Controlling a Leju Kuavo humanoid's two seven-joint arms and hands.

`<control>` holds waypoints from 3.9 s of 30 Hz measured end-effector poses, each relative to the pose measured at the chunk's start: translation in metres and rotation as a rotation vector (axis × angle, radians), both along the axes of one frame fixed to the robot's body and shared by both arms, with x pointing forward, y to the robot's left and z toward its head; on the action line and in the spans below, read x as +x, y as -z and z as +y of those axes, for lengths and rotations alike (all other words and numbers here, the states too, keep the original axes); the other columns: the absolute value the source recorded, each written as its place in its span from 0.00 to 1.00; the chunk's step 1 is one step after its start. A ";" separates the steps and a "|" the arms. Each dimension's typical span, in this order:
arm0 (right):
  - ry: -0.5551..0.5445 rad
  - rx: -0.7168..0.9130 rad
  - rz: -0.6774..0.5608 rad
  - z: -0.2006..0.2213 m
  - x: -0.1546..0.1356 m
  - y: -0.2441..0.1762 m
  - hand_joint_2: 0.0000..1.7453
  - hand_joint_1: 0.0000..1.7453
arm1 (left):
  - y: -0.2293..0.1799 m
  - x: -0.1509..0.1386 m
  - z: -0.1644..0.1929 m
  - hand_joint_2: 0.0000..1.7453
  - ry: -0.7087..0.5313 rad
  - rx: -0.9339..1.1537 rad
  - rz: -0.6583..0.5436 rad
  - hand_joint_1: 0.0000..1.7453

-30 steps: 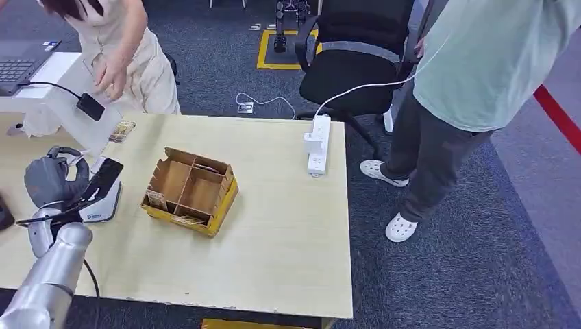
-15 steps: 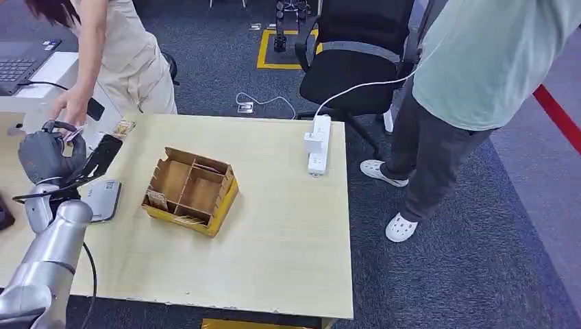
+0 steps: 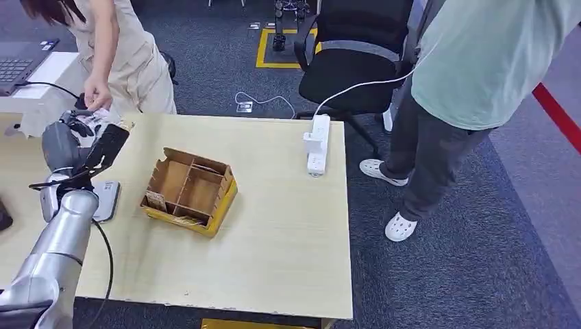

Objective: Pass the card to the sensor for recognition and then transmit it.

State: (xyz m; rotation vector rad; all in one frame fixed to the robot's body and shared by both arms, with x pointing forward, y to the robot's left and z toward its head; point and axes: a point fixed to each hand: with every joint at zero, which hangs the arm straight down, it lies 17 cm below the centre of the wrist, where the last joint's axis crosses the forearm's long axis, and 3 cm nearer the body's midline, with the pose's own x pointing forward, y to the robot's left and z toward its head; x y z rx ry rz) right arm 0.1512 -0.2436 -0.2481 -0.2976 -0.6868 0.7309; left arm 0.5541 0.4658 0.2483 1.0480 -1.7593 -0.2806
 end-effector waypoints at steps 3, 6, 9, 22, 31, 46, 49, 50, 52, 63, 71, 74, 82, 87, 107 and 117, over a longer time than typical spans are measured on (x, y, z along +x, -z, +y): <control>0.000 0.002 0.000 0.001 0.000 0.000 1.00 0.00 | 0.002 -0.001 -0.002 1.00 0.009 -0.001 0.004 0.00; 0.001 0.003 0.001 0.002 0.000 0.000 1.00 0.00 | 0.010 0.001 -0.001 1.00 0.026 -0.049 0.048 0.00; 0.004 0.003 0.004 0.002 -0.001 0.000 1.00 0.00 | 0.015 0.002 -0.006 1.00 0.070 -0.108 0.075 0.00; 0.023 0.010 0.000 0.001 -0.003 0.000 1.00 0.00 | 0.029 -0.006 -0.024 1.00 0.243 -0.147 0.222 0.00; 0.055 0.011 0.010 -0.010 -0.013 0.003 1.00 0.00 | 0.015 -0.128 -0.013 1.00 0.635 0.165 0.549 0.00; 0.064 0.008 -0.003 -0.014 -0.003 0.001 1.00 0.00 | -0.032 -0.198 -0.030 1.00 0.713 0.570 0.671 0.00; 0.063 0.008 -0.004 -0.014 -0.002 0.000 1.00 0.00 | -0.035 -0.200 -0.031 1.00 0.713 0.586 0.670 0.00; 0.063 0.008 -0.004 -0.014 -0.002 0.000 1.00 0.00 | -0.035 -0.201 -0.032 1.00 0.715 0.589 0.673 0.00; 0.063 0.008 -0.004 -0.014 -0.002 0.000 1.00 0.00 | -0.035 -0.202 -0.033 1.00 0.717 0.593 0.671 0.00; 0.063 -0.002 0.001 -0.015 0.001 0.001 1.00 0.00 | 0.002 -0.203 -0.070 1.00 0.730 0.879 0.558 0.00; 0.033 -0.011 0.004 -0.013 0.007 0.000 1.00 0.00 | 0.087 -0.211 -0.163 1.00 0.889 0.881 0.474 0.00; 0.022 -0.015 -0.006 -0.013 0.018 -0.002 1.00 0.00 | 0.104 -0.192 -0.183 1.00 0.907 0.964 0.462 0.00; 0.016 -0.013 -0.013 -0.012 0.024 -0.004 1.00 0.00 | 0.147 -0.188 -0.228 1.00 0.987 0.989 0.449 0.00; 0.016 -0.013 -0.013 -0.012 0.024 -0.004 1.00 0.00 | 0.155 -0.189 -0.237 1.00 1.010 0.986 0.455 0.00; 0.022 -0.015 -0.009 -0.010 0.014 -0.002 1.00 0.00 | 0.156 -0.141 -0.248 1.00 0.654 1.003 0.371 0.00; 0.029 -0.017 -0.016 -0.011 0.012 -0.003 1.00 0.00 | 0.169 -0.121 -0.215 1.00 0.511 0.979 0.461 0.00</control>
